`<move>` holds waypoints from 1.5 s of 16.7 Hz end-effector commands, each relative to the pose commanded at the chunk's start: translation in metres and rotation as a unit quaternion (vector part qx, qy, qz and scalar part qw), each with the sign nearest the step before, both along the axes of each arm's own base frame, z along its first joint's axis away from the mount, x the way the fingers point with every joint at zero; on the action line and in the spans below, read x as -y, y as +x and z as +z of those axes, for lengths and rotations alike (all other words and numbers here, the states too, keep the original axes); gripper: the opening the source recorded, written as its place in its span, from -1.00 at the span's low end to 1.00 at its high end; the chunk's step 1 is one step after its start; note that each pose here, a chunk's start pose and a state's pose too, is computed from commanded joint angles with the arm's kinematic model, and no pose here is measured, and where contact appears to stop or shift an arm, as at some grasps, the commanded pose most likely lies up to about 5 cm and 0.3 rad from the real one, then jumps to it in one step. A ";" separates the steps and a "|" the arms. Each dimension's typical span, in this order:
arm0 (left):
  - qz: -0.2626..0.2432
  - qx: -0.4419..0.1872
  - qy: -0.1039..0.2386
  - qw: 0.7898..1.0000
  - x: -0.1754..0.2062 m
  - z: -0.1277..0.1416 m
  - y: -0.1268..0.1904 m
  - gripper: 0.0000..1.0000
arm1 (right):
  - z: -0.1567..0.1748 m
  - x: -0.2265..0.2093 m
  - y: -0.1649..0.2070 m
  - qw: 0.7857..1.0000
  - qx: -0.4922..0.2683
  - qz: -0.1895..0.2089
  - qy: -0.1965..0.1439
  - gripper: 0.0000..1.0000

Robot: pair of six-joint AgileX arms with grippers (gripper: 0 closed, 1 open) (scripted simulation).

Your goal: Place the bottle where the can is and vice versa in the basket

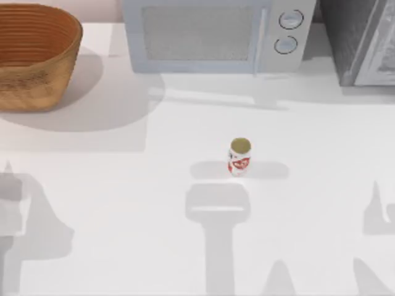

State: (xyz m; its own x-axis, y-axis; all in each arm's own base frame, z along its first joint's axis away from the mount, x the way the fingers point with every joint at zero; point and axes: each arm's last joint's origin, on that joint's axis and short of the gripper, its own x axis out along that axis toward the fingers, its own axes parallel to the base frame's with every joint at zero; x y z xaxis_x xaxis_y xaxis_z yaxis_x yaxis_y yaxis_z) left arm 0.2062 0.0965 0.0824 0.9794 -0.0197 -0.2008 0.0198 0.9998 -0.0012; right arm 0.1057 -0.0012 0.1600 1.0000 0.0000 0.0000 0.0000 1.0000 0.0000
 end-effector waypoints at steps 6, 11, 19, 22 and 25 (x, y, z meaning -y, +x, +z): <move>0.000 0.000 0.000 1.000 0.002 -0.008 0.034 1.00 | 0.000 0.000 0.000 1.000 0.000 0.000 0.000 1.00; 0.000 0.000 0.000 1.000 0.002 -0.008 0.034 0.70 | 0.000 0.000 0.000 1.000 0.000 0.000 0.000 1.00; 0.000 0.000 0.000 1.000 0.002 -0.008 0.034 -0.51 | 0.000 0.000 0.000 1.000 0.000 0.000 0.000 1.00; 0.000 0.000 0.000 1.000 0.002 -0.008 0.034 -0.96 | 0.000 0.000 0.000 1.000 0.000 0.000 0.000 1.00; 0.000 0.000 0.000 1.000 0.002 -0.008 0.034 -1.00 | 0.000 0.000 0.000 1.000 0.000 0.000 0.000 1.00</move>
